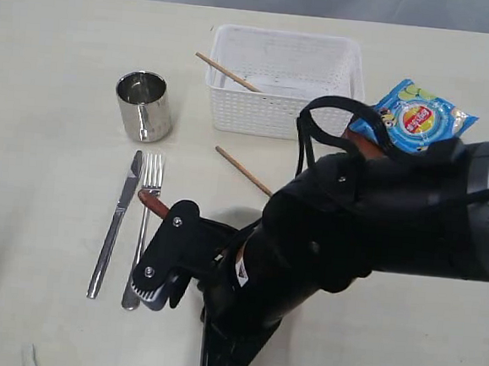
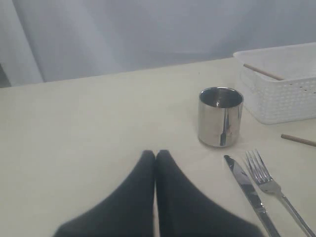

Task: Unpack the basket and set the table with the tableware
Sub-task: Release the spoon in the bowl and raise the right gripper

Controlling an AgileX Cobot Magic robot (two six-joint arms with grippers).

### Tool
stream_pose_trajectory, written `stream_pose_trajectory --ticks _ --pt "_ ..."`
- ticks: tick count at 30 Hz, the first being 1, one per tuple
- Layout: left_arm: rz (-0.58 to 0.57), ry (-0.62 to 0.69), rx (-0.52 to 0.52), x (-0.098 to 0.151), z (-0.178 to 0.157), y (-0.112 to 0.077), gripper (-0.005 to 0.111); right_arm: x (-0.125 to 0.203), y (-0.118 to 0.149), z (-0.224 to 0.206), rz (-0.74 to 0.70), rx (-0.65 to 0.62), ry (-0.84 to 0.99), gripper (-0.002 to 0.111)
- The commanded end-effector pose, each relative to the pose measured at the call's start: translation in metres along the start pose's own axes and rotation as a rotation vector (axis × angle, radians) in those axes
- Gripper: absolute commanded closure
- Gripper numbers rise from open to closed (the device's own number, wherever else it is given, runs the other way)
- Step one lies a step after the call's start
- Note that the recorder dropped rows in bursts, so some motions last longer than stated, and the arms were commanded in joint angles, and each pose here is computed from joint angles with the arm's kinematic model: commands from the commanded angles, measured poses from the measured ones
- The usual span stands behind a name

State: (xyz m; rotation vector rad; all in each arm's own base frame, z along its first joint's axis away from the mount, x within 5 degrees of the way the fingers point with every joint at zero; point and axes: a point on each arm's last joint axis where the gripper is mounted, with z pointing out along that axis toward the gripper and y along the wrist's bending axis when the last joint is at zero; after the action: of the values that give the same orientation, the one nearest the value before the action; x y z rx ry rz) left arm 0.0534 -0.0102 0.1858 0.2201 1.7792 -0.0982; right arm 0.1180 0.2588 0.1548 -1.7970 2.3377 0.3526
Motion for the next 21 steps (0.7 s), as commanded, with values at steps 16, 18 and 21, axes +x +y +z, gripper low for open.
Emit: stream_pose_trajectory --ticks 16,18,21 --pt "-0.007 -0.009 0.001 0.000 0.000 0.000 0.107 -0.007 -0.030 -0.011 0.056 0.095 -0.025 0.109" --pt "-0.007 -0.009 0.001 0.000 0.000 0.000 0.107 -0.007 -0.027 -0.011 0.048 0.087 -0.017 0.109" --pt "-0.007 -0.009 0.001 0.000 0.000 0.000 0.107 -0.008 -0.020 -0.020 0.070 0.058 -0.036 0.109"
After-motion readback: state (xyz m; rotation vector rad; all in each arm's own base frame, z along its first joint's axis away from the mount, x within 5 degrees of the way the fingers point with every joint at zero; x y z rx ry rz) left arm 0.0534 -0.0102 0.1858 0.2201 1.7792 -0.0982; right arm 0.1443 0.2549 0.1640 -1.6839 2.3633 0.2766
